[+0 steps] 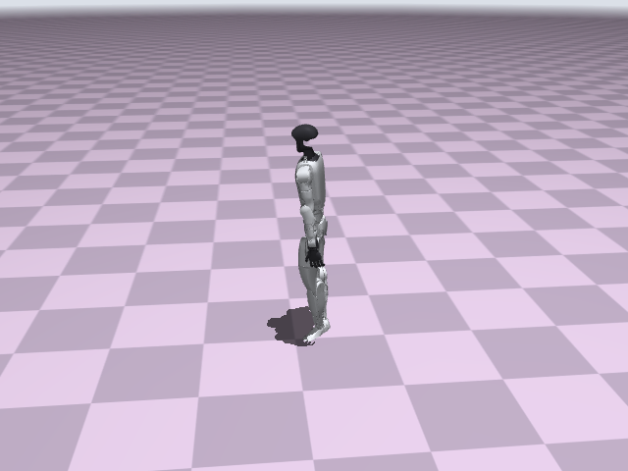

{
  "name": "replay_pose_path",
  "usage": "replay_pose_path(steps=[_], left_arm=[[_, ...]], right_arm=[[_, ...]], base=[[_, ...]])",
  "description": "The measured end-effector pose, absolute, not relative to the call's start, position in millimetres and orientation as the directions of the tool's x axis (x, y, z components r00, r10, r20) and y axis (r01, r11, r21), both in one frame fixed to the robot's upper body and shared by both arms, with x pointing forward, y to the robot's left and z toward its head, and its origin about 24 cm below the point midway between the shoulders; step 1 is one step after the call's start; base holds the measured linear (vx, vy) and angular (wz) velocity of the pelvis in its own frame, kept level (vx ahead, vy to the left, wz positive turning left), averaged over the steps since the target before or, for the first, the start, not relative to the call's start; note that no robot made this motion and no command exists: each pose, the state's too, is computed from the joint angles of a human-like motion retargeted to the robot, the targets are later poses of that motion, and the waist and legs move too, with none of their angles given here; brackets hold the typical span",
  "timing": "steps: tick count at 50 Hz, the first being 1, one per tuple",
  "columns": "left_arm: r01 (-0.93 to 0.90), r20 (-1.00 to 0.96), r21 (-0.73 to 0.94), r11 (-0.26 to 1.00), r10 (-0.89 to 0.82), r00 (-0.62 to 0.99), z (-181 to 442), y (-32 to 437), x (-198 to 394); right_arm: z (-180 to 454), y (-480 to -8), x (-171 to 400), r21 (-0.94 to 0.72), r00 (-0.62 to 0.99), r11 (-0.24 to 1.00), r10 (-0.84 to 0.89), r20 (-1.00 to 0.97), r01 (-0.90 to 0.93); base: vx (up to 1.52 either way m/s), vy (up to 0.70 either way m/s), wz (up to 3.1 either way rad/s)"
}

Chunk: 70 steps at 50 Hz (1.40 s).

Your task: Upper body actions

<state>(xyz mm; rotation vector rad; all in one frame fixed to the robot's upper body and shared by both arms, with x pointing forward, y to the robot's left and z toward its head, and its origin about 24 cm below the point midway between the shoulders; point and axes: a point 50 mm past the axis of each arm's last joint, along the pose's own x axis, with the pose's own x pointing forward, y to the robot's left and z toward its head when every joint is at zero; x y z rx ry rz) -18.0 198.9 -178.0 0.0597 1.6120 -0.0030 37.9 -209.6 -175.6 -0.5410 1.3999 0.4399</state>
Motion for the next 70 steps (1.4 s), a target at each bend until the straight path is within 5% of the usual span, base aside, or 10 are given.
replay_pose_path(steps=[13,30,45,60,70], left_arm=[[0.019,-1.000,0.010,1.000,0.009,0.024,-180,187,-1],[-0.056,-0.999,0.047,0.997,0.046,-0.012,-179,190,-18],[0.062,-0.996,0.005,0.998,0.000,0.093,-182,163,6],[0.084,-1.000,-0.015,0.996,-0.016,0.012,-181,175,-9],[-0.023,-1.000,-0.015,1.000,-0.014,0.023,-181,178,-4]], right_arm=[[-173,-227,-16,-0.088,-0.079,0.945,-0.119,-0.990,-0.315],[-178,-204,-13,0.014,-0.096,0.859,-0.041,-0.995,-0.511],[-175,-218,33,-0.086,0.053,0.894,-0.070,-0.996,-0.439],[-176,-204,-12,0.010,-0.136,0.904,-0.053,-0.989,-0.427],[-177,-208,-2,-0.023,-0.086,0.856,-0.079,-0.993,-0.517]], base=[[-0.21,-0.18,-1.33],[-0.10,-0.22,-0.84],[-0.04,-0.02,-1.12],[0.13,0.05,-0.58],[0.03,0.01,-0.06]])
